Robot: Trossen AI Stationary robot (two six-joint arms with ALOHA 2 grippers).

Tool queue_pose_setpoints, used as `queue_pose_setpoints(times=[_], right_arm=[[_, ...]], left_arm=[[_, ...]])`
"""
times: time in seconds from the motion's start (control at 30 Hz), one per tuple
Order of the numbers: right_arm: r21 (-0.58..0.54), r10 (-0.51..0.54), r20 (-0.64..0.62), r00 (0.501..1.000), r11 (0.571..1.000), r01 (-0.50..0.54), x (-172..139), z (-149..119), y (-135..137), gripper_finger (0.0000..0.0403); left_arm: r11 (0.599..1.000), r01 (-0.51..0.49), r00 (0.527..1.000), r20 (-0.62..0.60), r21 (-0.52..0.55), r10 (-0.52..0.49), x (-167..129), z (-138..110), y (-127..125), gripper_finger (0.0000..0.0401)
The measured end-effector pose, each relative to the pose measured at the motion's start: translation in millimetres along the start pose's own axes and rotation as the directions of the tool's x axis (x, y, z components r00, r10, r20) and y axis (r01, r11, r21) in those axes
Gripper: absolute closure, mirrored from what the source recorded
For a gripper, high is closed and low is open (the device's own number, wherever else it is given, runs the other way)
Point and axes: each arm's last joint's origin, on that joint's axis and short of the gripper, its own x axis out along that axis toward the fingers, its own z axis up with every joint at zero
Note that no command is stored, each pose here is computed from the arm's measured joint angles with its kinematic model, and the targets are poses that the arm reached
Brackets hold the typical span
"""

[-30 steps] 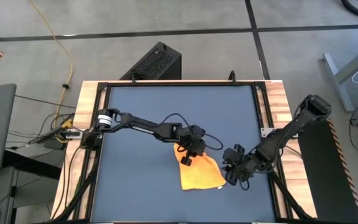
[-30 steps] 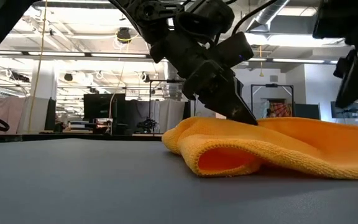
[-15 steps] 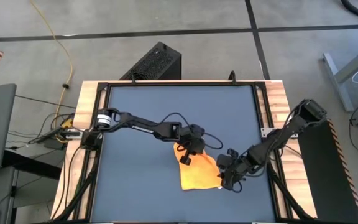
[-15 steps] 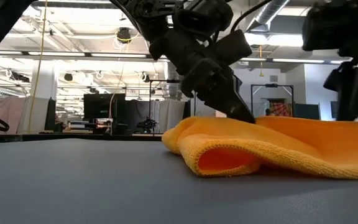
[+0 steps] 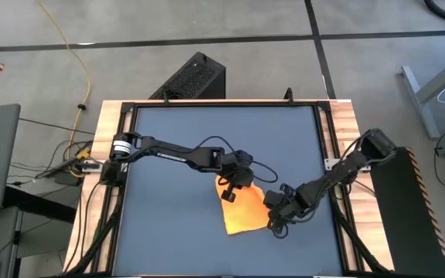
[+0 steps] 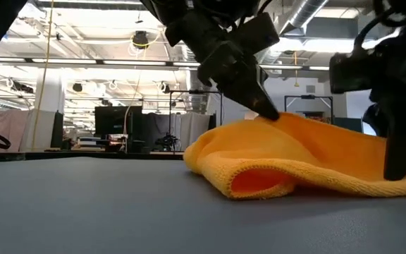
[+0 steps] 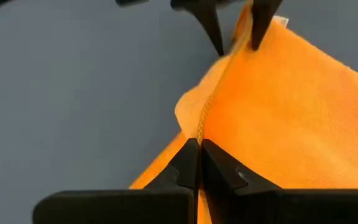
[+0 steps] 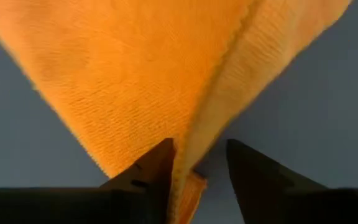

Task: Roll towel
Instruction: Fold the orange microfiber towel

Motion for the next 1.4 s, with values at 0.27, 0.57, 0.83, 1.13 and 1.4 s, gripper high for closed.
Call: queue_pose_setpoints(times=[0.27, 0.57, 0.83, 1.13, 1.4], right_arm=[[-0.205, -0.059, 0.007, 0.998, 0.977, 0.059, -35.5, 41.9, 12.2, 0.0386], [-0.442, -0.212, 0.235, 0.949, 0.846, 0.298, -151.4, 132.3, 4.7, 0.0390], [-0.462, -0.200, 0.458, 0.866, 0.779, 0.425, -248.8, 193.7, -37.1, 0.0392], [-0.566, 0.070, 0.304, 0.950, 0.815, 0.121, -248.8, 204.7, -53.5, 0.0392], [-0.564, 0.025, 0.268, 0.963, 0.814, 0.136, -244.5, 201.5, -53.3, 0.0390]], left_arm=[[0.998, 0.021, 1.000, -0.020, 0.062, -0.020, -55.5, 20.1, -7.8, 0.0401], [0.988, -0.129, 0.991, 0.050, 0.088, 0.125, -191.5, 44.7, -14.6, 0.0401], [0.915, -0.403, 0.915, 0.006, 0.027, 0.403, -268.1, 35.8, -16.1, 0.0401], [0.910, -0.415, 0.907, -0.080, 0.007, 0.414, -271.4, 26.2, -13.8, 0.0401], [0.947, -0.319, 0.926, -0.218, -0.022, 0.307, -262.0, 12.9, -19.4, 0.0401]])
